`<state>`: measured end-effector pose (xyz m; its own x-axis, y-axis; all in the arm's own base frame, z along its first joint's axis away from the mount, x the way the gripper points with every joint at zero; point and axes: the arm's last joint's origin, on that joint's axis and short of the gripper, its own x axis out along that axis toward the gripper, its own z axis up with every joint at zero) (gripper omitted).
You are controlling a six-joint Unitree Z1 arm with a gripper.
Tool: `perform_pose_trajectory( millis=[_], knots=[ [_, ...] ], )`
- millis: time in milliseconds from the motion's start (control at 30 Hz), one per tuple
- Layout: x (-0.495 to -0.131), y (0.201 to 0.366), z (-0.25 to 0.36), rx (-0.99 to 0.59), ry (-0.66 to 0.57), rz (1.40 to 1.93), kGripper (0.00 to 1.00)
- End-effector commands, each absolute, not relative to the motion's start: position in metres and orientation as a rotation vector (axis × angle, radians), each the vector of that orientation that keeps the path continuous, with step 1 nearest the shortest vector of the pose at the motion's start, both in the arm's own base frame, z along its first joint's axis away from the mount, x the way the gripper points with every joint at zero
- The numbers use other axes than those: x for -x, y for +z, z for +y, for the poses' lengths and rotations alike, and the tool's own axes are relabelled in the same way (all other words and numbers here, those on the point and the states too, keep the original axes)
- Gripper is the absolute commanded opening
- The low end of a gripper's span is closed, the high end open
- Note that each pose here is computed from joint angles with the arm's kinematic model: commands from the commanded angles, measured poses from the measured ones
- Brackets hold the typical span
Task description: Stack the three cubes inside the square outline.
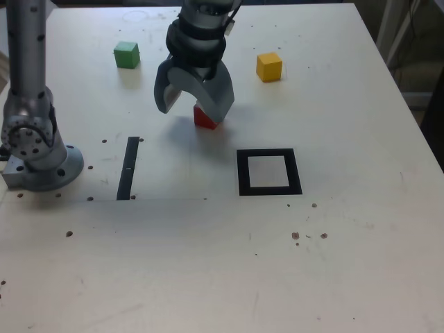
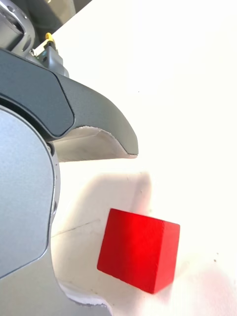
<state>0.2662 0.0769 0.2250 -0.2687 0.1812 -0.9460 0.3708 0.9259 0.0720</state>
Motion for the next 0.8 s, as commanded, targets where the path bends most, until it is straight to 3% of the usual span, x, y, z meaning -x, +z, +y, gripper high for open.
perform_pose_trajectory(
  millis=[0, 267, 500, 767],
  knots=[
    [-0.271, 0.222, 0.078, -0.416, -0.201, 1.854, 0.89],
    [-0.279, 0.219, 0.081, -0.445, -0.196, 1.851, 0.80],
    [-0.283, 0.214, 0.082, -0.442, -0.196, 1.849, 0.62],
    [-0.285, 0.213, 0.082, -0.442, -0.181, 1.801, 0.46]
  ],
)
